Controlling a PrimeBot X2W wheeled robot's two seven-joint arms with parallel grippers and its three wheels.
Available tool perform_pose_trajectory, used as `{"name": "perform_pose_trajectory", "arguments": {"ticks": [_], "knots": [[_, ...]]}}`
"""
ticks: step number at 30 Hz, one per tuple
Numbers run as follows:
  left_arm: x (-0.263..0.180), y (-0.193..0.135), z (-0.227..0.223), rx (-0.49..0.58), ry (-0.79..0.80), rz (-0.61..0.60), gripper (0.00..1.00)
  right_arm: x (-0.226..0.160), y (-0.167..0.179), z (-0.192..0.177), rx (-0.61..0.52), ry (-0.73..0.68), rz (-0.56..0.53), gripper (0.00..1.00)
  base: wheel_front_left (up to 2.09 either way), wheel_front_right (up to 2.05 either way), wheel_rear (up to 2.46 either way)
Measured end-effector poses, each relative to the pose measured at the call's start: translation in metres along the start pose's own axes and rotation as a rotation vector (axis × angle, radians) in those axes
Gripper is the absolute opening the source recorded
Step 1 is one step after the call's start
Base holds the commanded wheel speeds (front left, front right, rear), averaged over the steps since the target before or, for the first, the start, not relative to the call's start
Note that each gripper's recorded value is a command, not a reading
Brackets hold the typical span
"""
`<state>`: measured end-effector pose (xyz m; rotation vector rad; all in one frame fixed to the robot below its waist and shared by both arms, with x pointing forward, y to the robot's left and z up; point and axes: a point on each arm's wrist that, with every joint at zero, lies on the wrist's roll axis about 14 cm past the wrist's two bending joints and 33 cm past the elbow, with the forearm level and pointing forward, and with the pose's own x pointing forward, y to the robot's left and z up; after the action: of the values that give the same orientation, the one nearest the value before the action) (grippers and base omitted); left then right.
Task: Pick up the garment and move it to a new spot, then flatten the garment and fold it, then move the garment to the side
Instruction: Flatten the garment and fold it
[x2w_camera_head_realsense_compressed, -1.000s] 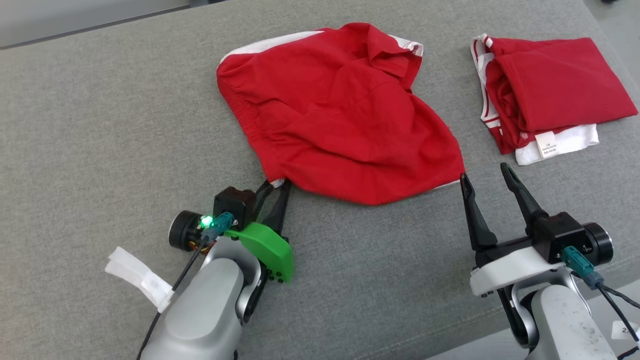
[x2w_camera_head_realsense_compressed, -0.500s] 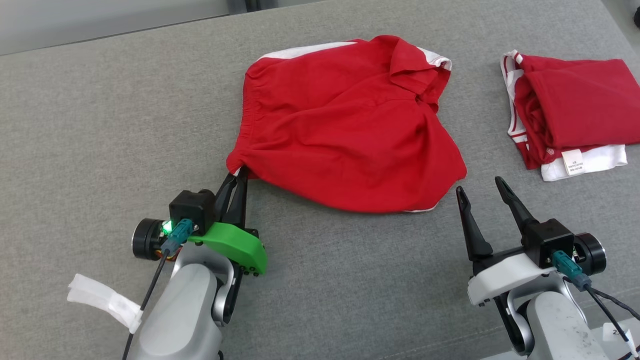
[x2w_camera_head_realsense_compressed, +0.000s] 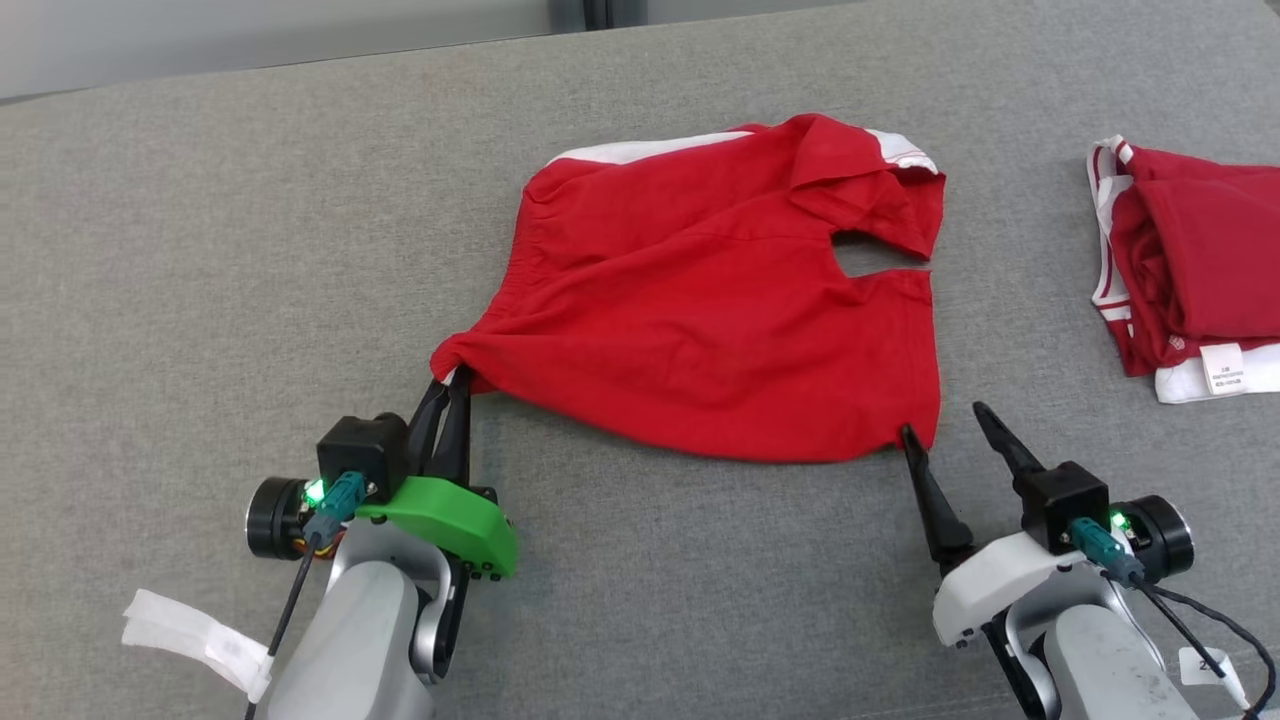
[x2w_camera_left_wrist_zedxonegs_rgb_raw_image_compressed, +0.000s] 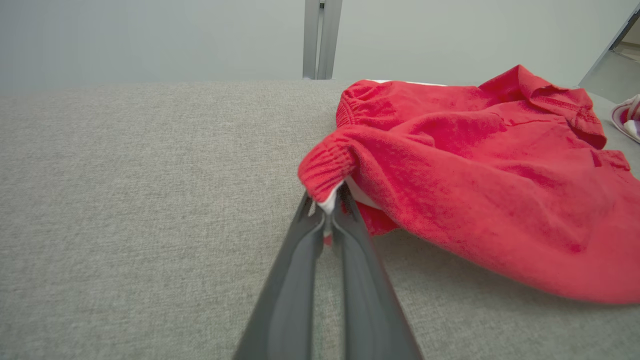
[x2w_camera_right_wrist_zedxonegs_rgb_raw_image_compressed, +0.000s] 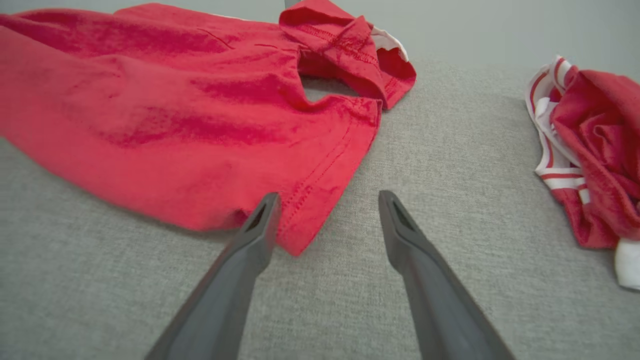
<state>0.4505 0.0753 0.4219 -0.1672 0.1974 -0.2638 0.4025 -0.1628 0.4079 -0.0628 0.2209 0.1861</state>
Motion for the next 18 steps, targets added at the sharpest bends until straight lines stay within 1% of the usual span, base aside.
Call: {"name": "perform_pose_trajectory", "arguments": {"ticks": [11,18], "knots": [[-0.002,-0.007,0.004,-0.017,-0.011,-0.014,0.00,-0.013,0.012,-0.028,-0.134,0.115,0.136,1.00,0.00,0.00,0.00],[-0.004,-0.011,0.002,-0.017,-0.005,-0.025,0.00,-0.002,0.010,-0.029,-0.219,0.132,0.186,1.00,0.00,0.00,0.00]]}}
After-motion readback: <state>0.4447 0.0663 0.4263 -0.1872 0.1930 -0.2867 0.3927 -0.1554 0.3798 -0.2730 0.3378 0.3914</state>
